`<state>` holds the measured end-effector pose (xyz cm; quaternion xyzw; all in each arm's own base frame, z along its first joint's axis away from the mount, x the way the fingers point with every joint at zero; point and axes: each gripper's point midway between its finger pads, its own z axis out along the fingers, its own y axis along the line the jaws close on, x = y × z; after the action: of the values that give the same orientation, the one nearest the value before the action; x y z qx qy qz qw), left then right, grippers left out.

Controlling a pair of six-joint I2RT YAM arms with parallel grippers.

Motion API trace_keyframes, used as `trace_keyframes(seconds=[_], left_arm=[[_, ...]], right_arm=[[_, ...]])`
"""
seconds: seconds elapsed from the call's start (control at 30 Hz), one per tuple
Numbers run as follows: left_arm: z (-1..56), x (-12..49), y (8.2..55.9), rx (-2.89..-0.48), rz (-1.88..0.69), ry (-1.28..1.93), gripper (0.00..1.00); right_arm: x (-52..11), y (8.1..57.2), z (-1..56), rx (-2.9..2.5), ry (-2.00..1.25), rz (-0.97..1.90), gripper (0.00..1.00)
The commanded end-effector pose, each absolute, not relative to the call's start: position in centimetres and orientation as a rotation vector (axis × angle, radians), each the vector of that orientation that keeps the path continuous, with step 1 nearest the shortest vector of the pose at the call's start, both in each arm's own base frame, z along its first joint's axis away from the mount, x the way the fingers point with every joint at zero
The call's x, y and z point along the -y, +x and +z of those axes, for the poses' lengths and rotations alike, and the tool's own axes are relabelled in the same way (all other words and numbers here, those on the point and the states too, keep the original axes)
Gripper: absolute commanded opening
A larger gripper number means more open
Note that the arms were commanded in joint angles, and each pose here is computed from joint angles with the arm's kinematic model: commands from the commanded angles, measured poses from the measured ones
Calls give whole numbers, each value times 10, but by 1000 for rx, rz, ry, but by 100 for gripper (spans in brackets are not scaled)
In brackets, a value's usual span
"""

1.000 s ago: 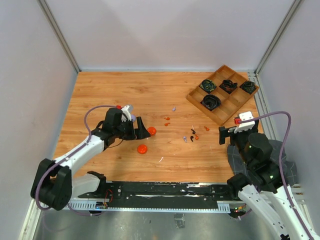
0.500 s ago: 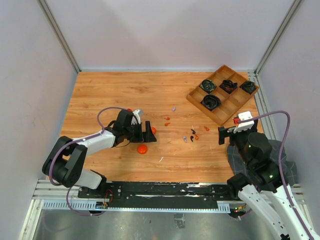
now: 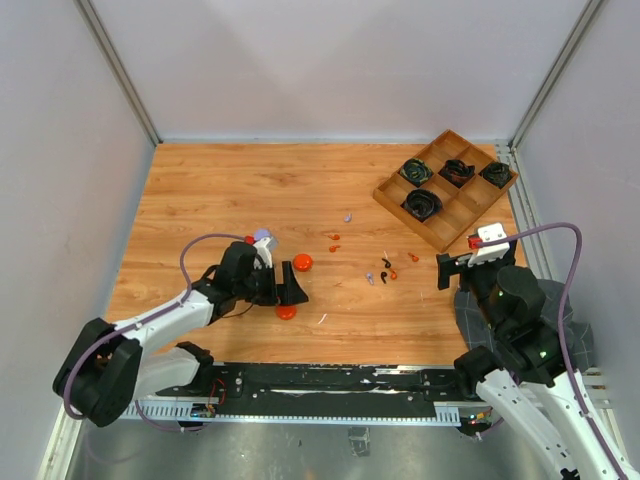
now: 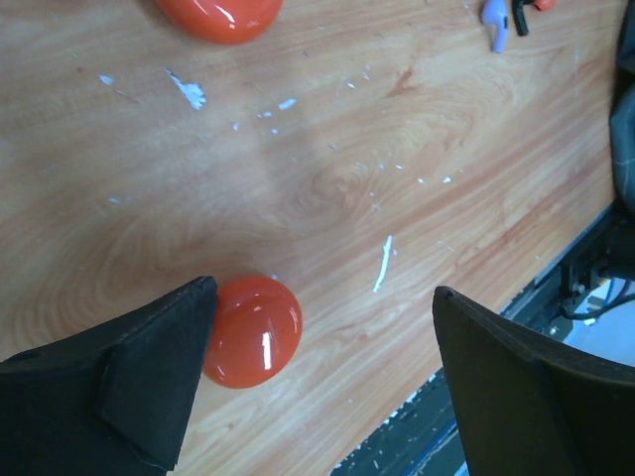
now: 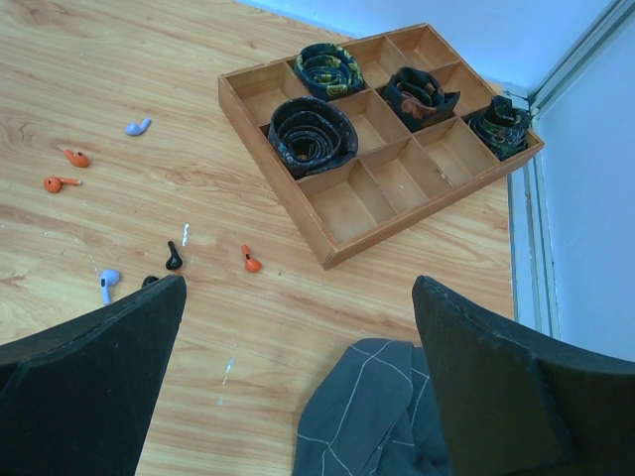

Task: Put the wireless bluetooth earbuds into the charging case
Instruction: Adjust the charging case at the center of the board.

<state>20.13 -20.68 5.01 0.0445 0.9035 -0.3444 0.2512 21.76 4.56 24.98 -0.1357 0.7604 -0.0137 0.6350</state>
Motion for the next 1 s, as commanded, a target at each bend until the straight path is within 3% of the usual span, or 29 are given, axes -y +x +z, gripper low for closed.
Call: trace_keyframes(seconds=[0.0,0.17,0.47,0.97], left_arm=[[57,213,190,-2449,-982,83,94],[58,221,178,-2465,-969,87,92],[47,195,191,-2519,-556,85,92],[32,197,138,-2660,-714,-53,92]], right_arm=[[-51,217,257,-1705,-306,2,99],[-54,217,264,-1686,-310,19,99],[-40,207,275,-1624,-260,-6,99],[-38,204,275,-1614,-250,2,99]])
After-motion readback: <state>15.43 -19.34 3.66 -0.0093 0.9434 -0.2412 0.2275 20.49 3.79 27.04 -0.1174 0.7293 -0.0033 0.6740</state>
